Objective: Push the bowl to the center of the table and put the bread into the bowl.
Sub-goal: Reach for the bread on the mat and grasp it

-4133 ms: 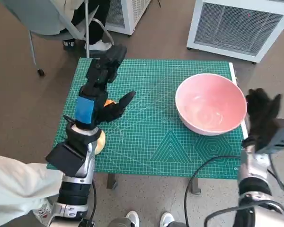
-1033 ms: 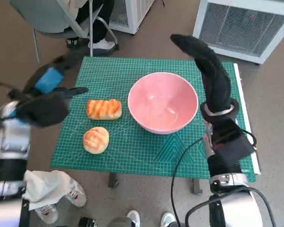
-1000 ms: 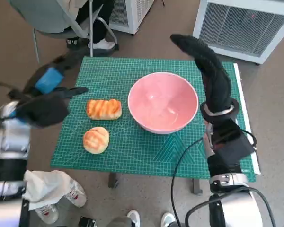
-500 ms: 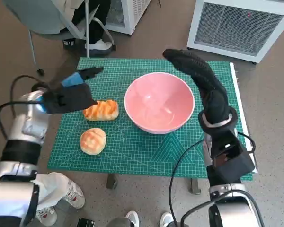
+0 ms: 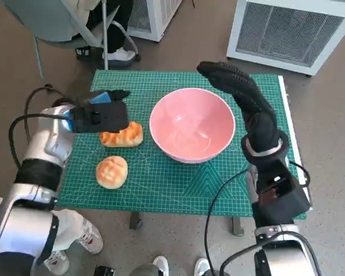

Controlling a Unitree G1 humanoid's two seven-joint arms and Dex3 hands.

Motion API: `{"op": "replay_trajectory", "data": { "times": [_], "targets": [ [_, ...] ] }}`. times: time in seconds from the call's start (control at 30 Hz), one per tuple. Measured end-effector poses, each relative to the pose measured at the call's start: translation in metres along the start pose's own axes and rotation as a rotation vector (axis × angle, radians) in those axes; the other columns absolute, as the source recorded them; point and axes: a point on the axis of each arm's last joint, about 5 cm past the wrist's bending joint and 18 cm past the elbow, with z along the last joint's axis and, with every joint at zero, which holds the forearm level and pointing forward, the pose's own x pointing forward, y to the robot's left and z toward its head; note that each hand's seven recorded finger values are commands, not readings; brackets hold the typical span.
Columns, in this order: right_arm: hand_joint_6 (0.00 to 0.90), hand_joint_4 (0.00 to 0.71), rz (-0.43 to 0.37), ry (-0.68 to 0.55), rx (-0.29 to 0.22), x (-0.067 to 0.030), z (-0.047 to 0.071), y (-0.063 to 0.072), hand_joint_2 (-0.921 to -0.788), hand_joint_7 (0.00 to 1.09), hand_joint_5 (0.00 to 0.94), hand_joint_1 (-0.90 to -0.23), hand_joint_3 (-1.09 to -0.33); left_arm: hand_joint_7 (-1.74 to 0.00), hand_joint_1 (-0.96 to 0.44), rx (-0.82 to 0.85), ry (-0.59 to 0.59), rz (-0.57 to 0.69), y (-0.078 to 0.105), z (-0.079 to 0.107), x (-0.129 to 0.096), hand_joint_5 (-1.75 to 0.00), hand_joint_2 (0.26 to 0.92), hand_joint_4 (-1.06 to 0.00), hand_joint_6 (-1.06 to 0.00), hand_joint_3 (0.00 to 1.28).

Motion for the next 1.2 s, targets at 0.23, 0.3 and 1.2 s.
{"op": "replay_trajectory", "data": {
  "times": [0.23, 0.3, 1.2],
  "targets": [
    [-0.001, 0.313, -0.002, 0.007, 0.001, -0.0025, 0.0, 0.0, -0.921, 0.8, 0.055, -0.616, -0.892, 0.0, -0.05, -0.006, 0.017, -0.038, -0.008, 0.0, 0.006, 0.0, 0.741, 0.0, -0.18, 0.0],
    [-0.001, 0.312, -0.003, 0.01, 0.001, -0.0032, 0.0, 0.0, -0.921, 0.8, 0.056, -0.615, -0.892, 0.0, -0.05, -0.006, 0.021, -0.047, -0.011, 0.0, 0.007, 0.0, 0.741, 0.0, -0.18, 0.0],
    [-0.001, 0.299, -0.009, 0.024, 0.004, -0.0045, 0.001, 0.0, -0.921, 0.8, 0.077, -0.597, -0.907, -0.07, -0.15, 0.021, 0.078, -0.053, -0.044, 0.003, 0.024, -0.04, 0.817, -0.26, -0.36, 0.02]
  ]
}}
